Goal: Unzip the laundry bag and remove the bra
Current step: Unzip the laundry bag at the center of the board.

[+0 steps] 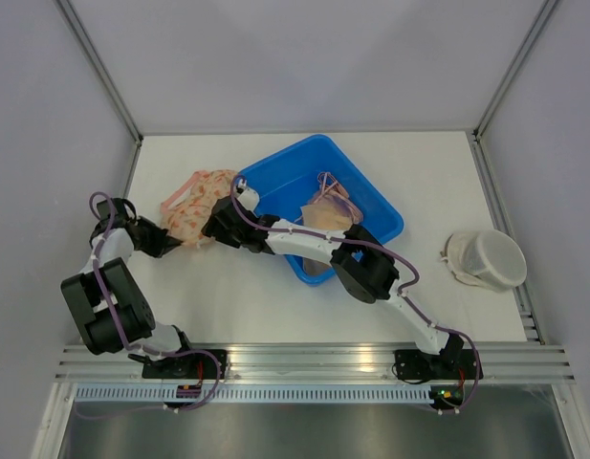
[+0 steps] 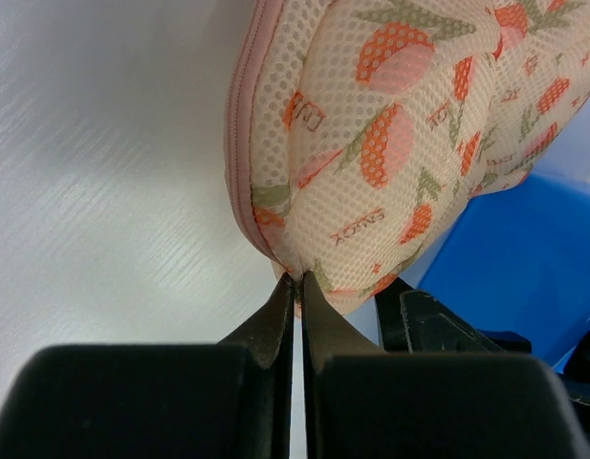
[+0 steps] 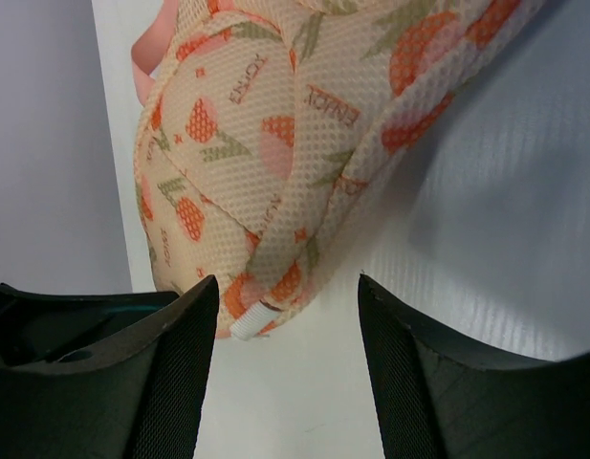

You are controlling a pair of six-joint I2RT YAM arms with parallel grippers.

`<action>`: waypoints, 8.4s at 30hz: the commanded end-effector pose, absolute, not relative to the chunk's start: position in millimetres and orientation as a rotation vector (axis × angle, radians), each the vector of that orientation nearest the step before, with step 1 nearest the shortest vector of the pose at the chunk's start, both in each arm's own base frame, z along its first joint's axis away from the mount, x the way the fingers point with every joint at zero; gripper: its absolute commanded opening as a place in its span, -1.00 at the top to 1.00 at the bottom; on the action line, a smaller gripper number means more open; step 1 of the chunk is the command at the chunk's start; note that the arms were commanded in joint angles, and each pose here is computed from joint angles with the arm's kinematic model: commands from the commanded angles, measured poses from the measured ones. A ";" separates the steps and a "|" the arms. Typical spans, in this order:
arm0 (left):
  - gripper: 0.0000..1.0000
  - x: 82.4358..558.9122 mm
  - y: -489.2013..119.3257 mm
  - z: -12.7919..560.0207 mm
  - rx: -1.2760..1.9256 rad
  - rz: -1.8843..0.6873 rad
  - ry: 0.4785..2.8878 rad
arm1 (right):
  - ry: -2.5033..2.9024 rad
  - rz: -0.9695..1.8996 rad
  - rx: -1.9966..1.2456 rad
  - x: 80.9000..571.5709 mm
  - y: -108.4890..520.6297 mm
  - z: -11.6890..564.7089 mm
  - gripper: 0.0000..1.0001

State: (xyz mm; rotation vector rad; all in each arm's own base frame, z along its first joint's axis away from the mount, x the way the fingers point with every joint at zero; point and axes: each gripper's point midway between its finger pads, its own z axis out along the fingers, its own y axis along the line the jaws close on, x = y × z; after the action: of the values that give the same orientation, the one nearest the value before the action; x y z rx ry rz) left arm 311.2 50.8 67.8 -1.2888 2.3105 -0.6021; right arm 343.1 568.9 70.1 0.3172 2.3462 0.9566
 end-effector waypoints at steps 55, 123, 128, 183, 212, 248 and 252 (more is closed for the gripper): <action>0.01 297.0 20.5 106.4 -0.940 -0.508 2.267 | 2.222 1.138 0.192 355.2 604.0 142.1 0.99; 0.96 284.6 21.6 88.6 -1.028 -0.441 2.284 | 2.256 1.155 0.184 355.5 583.2 150.2 0.99; 0.96 276.0 38.7 84.1 -1.055 -0.290 2.332 | 2.262 1.139 0.169 356.9 581.5 146.4 1.00; 0.96 279.7 -22.5 93.6 -0.910 -0.751 2.268 | 2.442 1.122 0.264 322.3 582.0 120.7 -0.19; 0.96 272.2 47.7 84.4 -1.108 -0.205 2.317 | 2.375 1.170 0.059 324.8 575.3 149.2 0.99; 0.96 281.1 -30.2 99.6 -0.936 -0.740 2.236 | 2.428 1.087 0.191 326.7 558.9 148.9 -0.31; 0.96 281.4 -30.7 96.4 -0.942 -0.745 2.241 | 2.440 1.118 0.244 324.2 561.3 143.0 -0.28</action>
State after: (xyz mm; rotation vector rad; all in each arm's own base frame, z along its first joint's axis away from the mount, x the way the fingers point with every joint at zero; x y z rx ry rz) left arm 266.4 -26.9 79.1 -0.9745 2.3017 -0.6833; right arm 321.9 559.2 106.1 0.1625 2.5023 1.0325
